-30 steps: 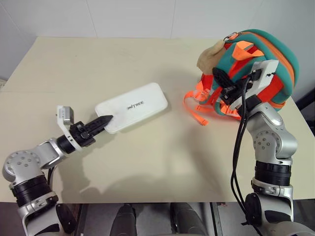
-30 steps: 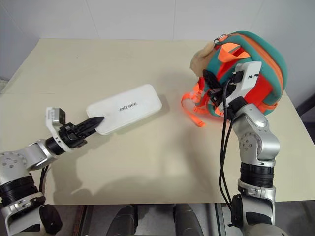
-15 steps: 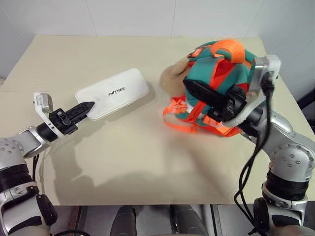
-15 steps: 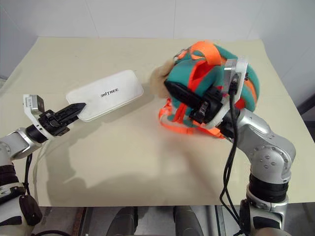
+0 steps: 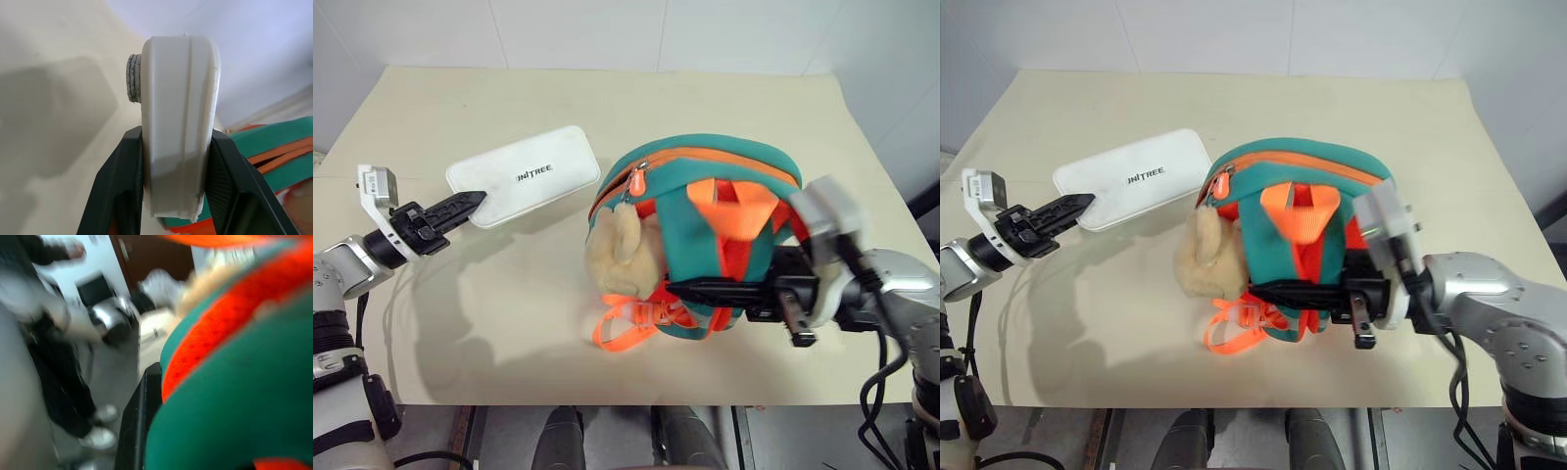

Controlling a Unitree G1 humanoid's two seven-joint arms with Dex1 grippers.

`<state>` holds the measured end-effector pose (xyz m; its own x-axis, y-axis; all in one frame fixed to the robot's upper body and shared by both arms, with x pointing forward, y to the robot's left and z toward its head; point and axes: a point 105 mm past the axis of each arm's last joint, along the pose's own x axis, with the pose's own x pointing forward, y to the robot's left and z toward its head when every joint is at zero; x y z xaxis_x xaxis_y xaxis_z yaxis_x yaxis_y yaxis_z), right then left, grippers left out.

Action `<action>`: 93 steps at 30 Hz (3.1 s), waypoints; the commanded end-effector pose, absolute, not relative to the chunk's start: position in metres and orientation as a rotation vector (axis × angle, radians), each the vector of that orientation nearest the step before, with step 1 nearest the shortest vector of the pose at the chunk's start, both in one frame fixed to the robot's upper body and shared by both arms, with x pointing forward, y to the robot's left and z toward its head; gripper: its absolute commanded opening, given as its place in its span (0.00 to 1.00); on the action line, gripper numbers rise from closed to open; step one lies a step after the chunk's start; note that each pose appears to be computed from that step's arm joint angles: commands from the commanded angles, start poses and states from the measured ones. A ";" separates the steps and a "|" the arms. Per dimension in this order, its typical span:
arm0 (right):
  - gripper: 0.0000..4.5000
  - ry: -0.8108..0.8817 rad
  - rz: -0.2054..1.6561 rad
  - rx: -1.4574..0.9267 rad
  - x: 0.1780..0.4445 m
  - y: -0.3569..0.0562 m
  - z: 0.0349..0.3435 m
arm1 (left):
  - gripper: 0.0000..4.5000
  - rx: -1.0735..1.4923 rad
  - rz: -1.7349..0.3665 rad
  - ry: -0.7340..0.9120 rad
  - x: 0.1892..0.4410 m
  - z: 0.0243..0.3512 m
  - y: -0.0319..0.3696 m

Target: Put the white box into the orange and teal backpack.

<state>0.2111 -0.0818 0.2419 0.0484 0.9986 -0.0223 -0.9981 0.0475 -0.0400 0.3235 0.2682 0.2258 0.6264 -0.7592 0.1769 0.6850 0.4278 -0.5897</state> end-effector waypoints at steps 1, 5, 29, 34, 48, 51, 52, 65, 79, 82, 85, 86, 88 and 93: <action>0.00 -0.078 1.522 -0.088 0.218 -0.084 0.245 | 0.29 -0.546 -0.973 -0.031 0.309 0.259 0.276; 0.00 -0.072 1.495 -0.039 0.233 -0.091 0.236 | 0.29 -0.410 -1.018 -0.157 0.290 0.284 0.283; 0.00 0.020 1.515 -0.011 0.272 -0.103 0.221 | 0.29 -0.050 -1.176 -0.144 0.204 0.326 0.257; 0.00 0.019 1.517 -0.012 0.274 -0.104 0.222 | 0.29 -0.027 -1.186 -0.142 0.200 0.328 0.252; 0.00 0.008 1.516 -0.012 0.272 -0.102 0.223 | 0.29 0.200 -1.223 0.053 0.208 0.308 0.237; 0.00 0.007 1.513 -0.012 0.272 -0.102 0.223 | 0.29 0.252 -1.222 0.073 0.210 0.308 0.236; 0.00 0.005 1.511 -0.011 0.272 -0.102 0.223 | 0.29 0.273 -1.221 0.081 0.212 0.308 0.235; 0.00 -0.009 1.497 -0.008 0.274 -0.101 0.221 | 0.29 0.358 -1.162 0.049 0.223 0.318 0.243; 0.00 -0.024 1.496 0.001 0.275 -0.100 0.222 | 0.29 0.154 -1.172 -0.046 0.212 0.341 0.249; 0.00 -0.023 1.499 0.003 0.274 -0.100 0.221 | 0.29 0.160 -1.157 -0.004 0.209 0.338 0.254; 0.00 -0.022 1.498 0.004 0.275 -0.100 0.220 | 0.29 0.175 -1.150 0.024 0.206 0.339 0.257; 0.00 -0.022 1.499 0.005 0.275 -0.100 0.220 | 0.29 0.184 -1.146 0.037 0.206 0.339 0.259; 0.00 -0.022 1.499 0.007 0.276 -0.099 0.220 | 0.29 0.194 -1.146 0.053 0.204 0.340 0.260; 0.00 -0.024 1.503 0.009 0.276 -0.099 0.219 | 0.29 0.228 -1.172 0.149 0.199 0.338 0.261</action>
<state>0.2770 -0.0983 0.2145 0.0722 0.9974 0.0067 -0.9973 0.0721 0.0150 0.2061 0.2613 0.3284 0.3879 -0.8973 -0.2107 0.9213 0.3843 0.0594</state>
